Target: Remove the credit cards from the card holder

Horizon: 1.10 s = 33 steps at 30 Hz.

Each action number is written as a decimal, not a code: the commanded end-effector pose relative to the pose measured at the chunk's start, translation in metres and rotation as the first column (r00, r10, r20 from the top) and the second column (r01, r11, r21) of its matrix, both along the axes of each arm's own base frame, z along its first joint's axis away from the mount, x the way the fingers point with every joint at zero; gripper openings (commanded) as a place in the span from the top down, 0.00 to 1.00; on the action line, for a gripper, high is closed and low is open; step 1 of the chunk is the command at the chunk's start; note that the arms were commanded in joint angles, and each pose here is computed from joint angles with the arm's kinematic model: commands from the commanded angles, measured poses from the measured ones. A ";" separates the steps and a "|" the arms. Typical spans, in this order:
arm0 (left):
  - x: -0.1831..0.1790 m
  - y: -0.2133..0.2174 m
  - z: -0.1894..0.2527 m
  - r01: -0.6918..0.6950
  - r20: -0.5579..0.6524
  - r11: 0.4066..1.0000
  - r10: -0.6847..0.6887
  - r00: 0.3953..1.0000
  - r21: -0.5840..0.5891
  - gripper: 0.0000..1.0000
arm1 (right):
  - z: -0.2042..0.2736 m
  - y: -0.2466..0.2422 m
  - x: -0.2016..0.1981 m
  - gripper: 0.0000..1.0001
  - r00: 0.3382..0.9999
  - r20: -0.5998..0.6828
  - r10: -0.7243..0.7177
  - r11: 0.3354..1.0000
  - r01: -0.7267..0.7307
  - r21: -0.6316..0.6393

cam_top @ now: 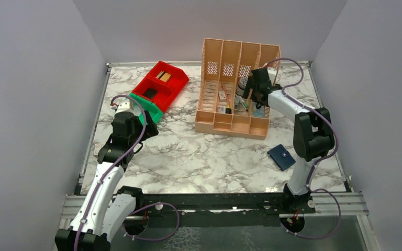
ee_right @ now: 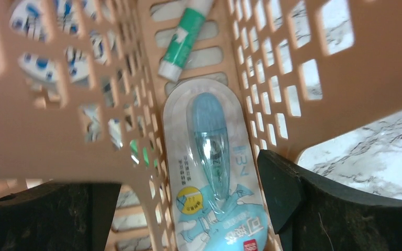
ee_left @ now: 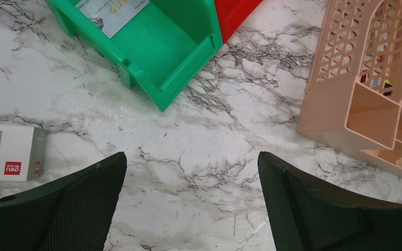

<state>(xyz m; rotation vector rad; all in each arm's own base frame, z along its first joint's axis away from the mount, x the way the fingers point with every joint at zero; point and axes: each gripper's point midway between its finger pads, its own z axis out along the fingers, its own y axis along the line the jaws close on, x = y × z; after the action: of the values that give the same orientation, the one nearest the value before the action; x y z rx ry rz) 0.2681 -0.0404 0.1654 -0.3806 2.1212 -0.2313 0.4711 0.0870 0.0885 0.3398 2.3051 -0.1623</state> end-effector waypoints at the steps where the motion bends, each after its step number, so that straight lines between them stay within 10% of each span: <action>1: 0.001 0.002 0.001 -0.012 0.009 1.000 0.012 1.000 -0.003 0.01 | -0.014 -0.070 -0.005 0.01 0.979 -0.023 -0.201 0.979 0.202 0.020; 9: 0.001 0.001 -0.001 -0.005 -0.002 1.000 0.005 1.000 -0.003 0.01 | -0.005 -0.127 -0.005 0.01 0.960 -0.021 -0.278 0.951 0.278 0.132; 22: 0.002 -0.003 -0.002 0.014 -0.009 1.000 -0.014 1.000 -0.013 0.01 | 0.121 -0.033 -0.034 0.00 0.966 0.224 0.131 0.862 -0.223 0.455; 33: 0.000 -0.006 -0.004 0.029 -0.017 0.999 -0.030 0.999 -0.026 0.01 | 0.063 -0.019 -0.110 0.01 0.978 0.041 0.205 0.881 -0.202 0.428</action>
<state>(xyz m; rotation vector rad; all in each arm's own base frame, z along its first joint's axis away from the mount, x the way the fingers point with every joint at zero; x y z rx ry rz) 0.2692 -0.0431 0.1571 -0.3773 2.1577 -0.2399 0.3985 0.0675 0.1906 0.2981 2.2222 0.4620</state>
